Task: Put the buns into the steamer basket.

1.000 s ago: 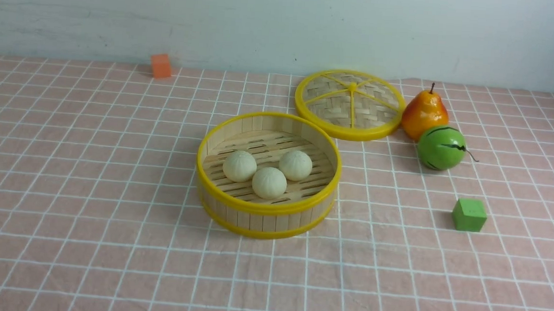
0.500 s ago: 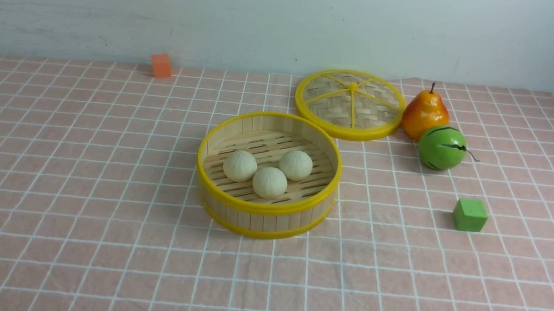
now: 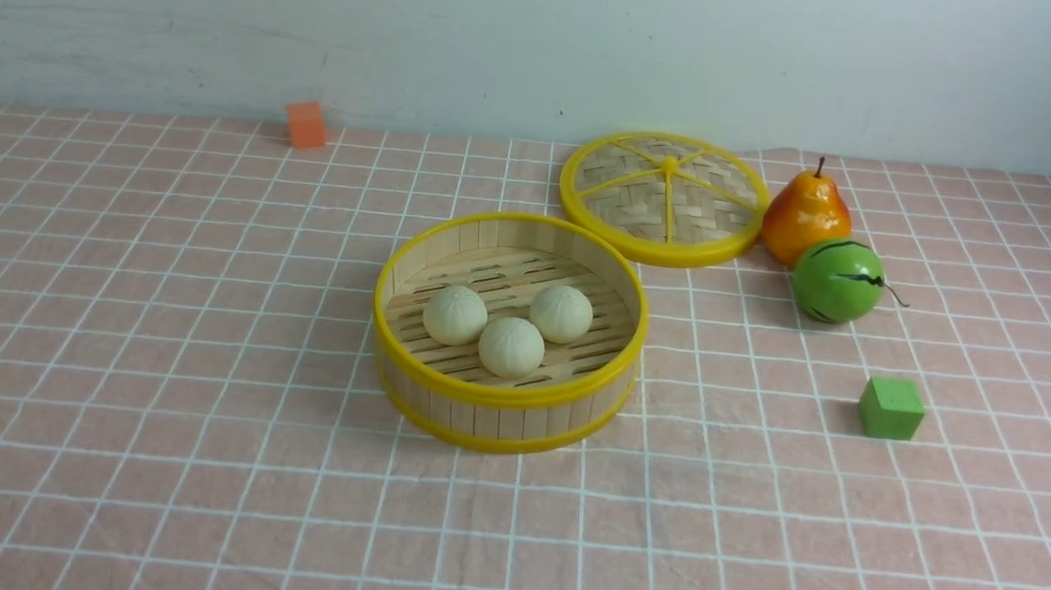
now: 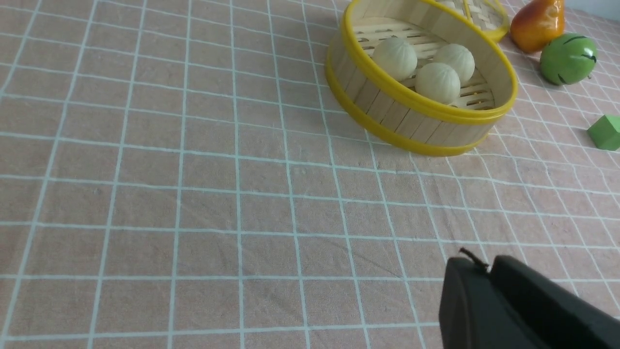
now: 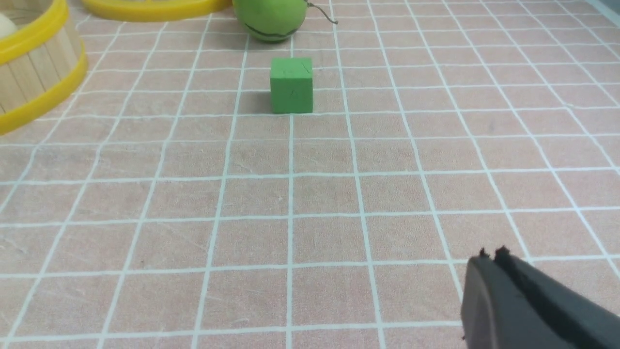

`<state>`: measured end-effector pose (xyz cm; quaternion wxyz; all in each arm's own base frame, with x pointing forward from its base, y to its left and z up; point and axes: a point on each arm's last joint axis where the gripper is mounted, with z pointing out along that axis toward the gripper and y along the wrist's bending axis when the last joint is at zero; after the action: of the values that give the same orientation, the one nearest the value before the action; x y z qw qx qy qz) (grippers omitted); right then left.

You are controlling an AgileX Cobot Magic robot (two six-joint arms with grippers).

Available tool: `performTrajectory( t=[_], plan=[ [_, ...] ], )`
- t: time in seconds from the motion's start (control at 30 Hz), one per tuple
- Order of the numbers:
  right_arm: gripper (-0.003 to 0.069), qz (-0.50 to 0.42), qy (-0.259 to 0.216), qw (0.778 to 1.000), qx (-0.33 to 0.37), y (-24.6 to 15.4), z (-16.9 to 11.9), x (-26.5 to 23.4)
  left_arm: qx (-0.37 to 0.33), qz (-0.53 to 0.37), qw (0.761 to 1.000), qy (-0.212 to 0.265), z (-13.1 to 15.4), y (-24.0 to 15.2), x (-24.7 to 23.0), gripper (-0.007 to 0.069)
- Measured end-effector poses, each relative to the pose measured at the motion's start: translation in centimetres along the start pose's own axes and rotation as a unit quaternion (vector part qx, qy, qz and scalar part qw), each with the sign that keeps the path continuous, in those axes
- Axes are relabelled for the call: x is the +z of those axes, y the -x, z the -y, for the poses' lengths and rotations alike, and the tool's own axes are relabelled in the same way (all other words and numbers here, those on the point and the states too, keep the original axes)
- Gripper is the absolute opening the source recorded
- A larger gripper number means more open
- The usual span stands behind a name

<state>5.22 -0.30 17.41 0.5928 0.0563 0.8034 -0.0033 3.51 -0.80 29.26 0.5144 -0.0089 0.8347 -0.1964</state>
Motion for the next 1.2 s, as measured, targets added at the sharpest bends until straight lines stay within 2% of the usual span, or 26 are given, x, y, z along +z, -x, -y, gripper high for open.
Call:
performTrajectory(
  t=[0.87,1.03,1.2],
  plan=[
    [-0.0010,-0.001,0.000,1.000,0.000,0.0,0.0,0.0,0.009,0.005,1.000,0.008,-0.1,0.1,0.0,0.0071],
    [-0.0003,-0.001,0.000,1.000,0.000,0.0,0.0,0.0,0.017,0.062,0.998,-0.020,0.1,-0.1,1.3,0.0072],
    [0.0000,-0.001,0.000,1.000,0.000,0.0,0.0,0.0,0.024,0.144,0.989,0.000,-0.8,-1.3,3.1,0.0053]
  ],
)
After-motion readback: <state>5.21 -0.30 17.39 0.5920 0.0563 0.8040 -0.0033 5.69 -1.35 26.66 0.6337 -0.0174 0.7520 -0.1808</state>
